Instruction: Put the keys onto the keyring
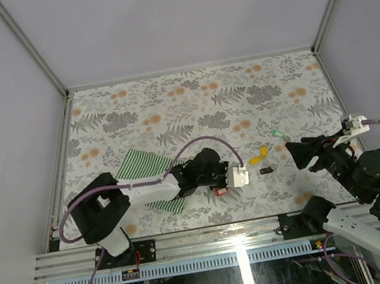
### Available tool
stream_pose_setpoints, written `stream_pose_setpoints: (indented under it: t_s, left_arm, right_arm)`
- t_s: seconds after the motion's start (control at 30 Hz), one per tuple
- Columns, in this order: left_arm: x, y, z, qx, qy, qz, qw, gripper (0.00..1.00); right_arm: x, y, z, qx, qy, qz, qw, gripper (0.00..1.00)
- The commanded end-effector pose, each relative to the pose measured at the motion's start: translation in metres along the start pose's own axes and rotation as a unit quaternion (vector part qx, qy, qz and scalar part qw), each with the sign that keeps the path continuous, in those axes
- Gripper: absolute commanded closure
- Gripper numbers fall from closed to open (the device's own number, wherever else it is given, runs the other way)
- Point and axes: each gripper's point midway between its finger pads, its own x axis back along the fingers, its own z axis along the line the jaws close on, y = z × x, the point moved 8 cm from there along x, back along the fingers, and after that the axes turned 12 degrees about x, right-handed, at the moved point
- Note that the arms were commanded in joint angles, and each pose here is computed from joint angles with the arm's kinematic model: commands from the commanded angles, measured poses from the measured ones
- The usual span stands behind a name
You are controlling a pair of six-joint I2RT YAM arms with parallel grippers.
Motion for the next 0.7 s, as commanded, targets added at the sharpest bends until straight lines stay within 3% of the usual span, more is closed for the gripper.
stream_pose_setpoints:
  t_s: [0.0, 0.33, 0.67]
  left_arm:
    - [0.012, 0.018, 0.004, 0.020, -0.021, -0.065, 0.997, 1.00]
    - [0.046, 0.023, 0.007, 0.053, -0.014, -0.118, 0.992, 1.00]
    - [0.088, 0.028, 0.007, 0.079, 0.020, -0.160, 0.984, 1.00]
  right_arm:
    - [-0.009, -0.001, 0.003, 0.022, 0.010, -0.015, 1.000, 0.37]
    - [-0.055, -0.043, 0.032, 0.062, 0.129, -0.038, 0.989, 0.35]
    - [-0.088, -0.079, 0.064, 0.115, 0.277, -0.109, 0.948, 0.43]
